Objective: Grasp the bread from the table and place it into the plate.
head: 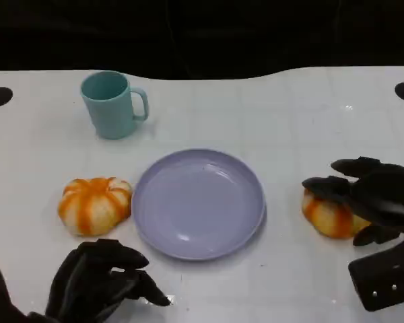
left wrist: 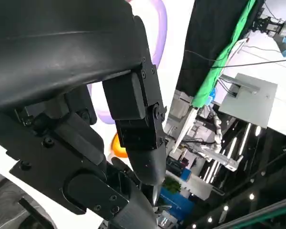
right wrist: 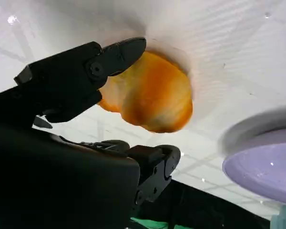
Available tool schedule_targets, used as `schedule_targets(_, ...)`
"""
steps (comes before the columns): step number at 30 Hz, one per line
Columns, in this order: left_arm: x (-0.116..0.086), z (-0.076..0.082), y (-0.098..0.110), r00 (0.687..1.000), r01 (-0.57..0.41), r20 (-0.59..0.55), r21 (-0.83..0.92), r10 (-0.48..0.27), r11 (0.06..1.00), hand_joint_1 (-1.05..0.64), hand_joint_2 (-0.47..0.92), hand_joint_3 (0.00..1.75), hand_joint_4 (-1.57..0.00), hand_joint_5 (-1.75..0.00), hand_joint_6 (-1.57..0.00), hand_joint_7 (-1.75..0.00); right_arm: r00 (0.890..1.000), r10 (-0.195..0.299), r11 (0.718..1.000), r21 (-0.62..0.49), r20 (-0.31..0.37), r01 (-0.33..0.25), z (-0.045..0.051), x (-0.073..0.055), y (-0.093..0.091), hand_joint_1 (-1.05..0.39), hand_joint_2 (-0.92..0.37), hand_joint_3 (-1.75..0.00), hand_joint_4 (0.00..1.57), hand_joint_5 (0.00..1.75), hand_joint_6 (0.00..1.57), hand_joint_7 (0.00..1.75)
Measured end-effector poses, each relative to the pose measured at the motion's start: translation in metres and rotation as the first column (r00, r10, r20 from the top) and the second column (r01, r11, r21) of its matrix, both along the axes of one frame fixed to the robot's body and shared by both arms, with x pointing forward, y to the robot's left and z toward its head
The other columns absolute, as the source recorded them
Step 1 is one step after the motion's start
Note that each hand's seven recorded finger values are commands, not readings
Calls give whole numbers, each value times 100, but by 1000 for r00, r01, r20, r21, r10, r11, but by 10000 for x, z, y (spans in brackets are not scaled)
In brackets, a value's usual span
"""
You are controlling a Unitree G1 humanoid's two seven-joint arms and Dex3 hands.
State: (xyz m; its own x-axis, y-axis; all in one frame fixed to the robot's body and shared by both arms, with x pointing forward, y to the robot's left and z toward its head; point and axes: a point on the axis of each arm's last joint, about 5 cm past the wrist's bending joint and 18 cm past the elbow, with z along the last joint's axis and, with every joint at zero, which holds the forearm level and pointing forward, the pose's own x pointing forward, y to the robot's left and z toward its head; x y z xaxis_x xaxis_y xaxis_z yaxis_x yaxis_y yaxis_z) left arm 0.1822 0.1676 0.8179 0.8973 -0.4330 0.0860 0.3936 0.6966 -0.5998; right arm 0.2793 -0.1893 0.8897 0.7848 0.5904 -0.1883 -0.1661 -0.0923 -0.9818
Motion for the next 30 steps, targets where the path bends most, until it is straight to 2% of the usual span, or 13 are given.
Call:
schedule_targets(7, -2, 0, 0, 1000, -1, -1, 0, 1, 1000, -97, 64, 0, -157, -42, -157, -17, 1000, -9, 999, -53, -24, 7, -58, 55, 19, -35, -78, -1, 17, 4, 21, 0)
schedule_targets(11, -2, 0, -1, 1000, -1, -1, 0, 1, 1000, -97, 64, 0, -157, -43, -157, -17, 1000, -12, 998, -64, -27, 10, -59, 101, 53, -34, -79, -1, 19, 4, 22, 1)
schedule_targets(14, -1, 2, 0, 1000, -4, -2, 1, 4, 1000, -96, 65, 0, -157, -43, -157, -17, 999, -12, 997, -74, -34, 9, -61, 132, 71, -32, -81, -2, 27, 8, 30, 3)
schedule_targets(17, -2, 1, 0, 1000, -4, -2, 1, 4, 1000, -96, 64, 0, -157, -43, -157, -17, 999, -16, 998, -54, -35, 14, -79, 147, 90, -27, -82, -2, 42, 11, 45, 4)
schedule_targets(24, -2, 5, 0, 1000, -4, 0, 2, 4, 1000, -97, 65, 0, -157, -43, -157, -17, 999, -37, 999, 1, -16, 37, -127, 148, 100, -29, -90, -5, 66, 19, 65, 9)
schedule_targets(27, -2, 5, 0, 1000, -4, 0, 2, 4, 1000, -97, 65, 0, -157, -43, -157, -17, 999, -46, 999, 23, 3, 45, -148, 141, 112, -27, -92, -7, 81, 31, 81, 8)
schedule_targets(28, -3, 4, 0, 1000, -4, -1, 2, 4, 1000, -97, 64, 0, -157, -43, -157, -17, 999, -48, 998, 35, 16, 48, -155, 139, 120, -25, -92, -9, 79, 65, 91, 8)
schedule_targets(30, -4, 4, 1, 1000, -4, -1, 3, 4, 1000, -97, 64, 0, -157, -43, -157, -18, 997, -54, 997, 63, 50, 50, -165, 137, 132, -23, -91, -8, 75, 101, 102, 8)
